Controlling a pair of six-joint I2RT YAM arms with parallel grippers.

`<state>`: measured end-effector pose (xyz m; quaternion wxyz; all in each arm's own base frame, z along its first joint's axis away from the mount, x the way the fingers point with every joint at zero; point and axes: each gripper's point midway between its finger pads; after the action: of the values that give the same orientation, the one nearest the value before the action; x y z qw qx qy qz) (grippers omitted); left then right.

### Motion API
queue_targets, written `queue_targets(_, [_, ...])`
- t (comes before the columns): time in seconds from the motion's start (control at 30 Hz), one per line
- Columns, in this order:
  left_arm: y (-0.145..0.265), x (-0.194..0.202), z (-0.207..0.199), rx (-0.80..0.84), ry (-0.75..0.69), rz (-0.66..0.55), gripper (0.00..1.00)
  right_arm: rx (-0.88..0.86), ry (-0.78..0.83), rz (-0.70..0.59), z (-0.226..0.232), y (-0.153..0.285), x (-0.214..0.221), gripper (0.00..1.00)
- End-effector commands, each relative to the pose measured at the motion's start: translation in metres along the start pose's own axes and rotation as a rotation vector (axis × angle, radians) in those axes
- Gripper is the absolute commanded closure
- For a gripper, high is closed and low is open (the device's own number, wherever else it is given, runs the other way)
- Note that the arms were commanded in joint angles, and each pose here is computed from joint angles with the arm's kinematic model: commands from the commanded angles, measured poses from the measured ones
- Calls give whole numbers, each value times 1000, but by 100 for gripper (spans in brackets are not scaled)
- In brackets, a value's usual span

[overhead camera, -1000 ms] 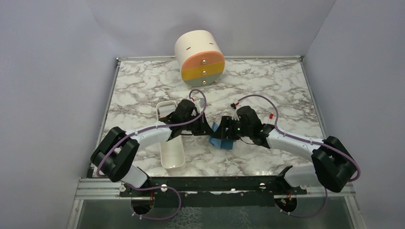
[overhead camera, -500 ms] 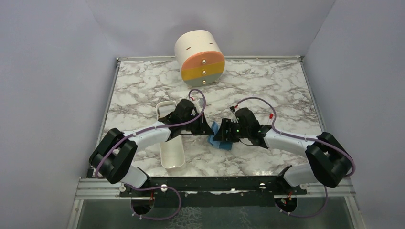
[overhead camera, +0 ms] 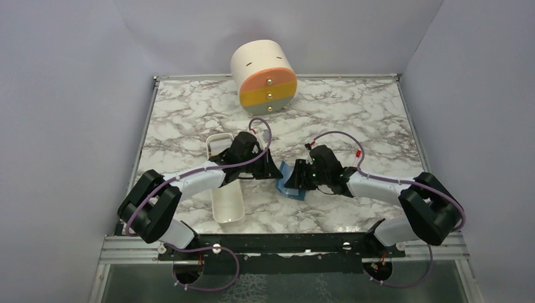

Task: Put the credit cards into the card holder
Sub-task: Open the card holder at the center of the board.

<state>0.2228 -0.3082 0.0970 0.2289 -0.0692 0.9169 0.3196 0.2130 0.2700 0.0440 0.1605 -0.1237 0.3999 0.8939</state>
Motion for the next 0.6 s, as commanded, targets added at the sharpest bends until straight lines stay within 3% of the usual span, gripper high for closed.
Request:
queue_targets(0.0, [5,-2,-18,80,-23,-18,100,29,13,-35,-8,-6,-3,56])
queue_targets(0.27, [3,1,-9,48,-27,-18,100,33,24,-24,-7,-6,-4,56])
queue_targets(0.57, [4,-2,0,-15,-40,-28,100,-74,38,-77,28,23,-18,38])
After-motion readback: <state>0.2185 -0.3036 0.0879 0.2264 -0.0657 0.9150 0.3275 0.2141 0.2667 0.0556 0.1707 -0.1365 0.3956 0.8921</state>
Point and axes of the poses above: each gripper's point midway between its finger pads, its own y axis back along the fingers, its own z axis along the line the jaws close on, x = y × z, and after that the axes turned 8 degrees about -y, right-handed
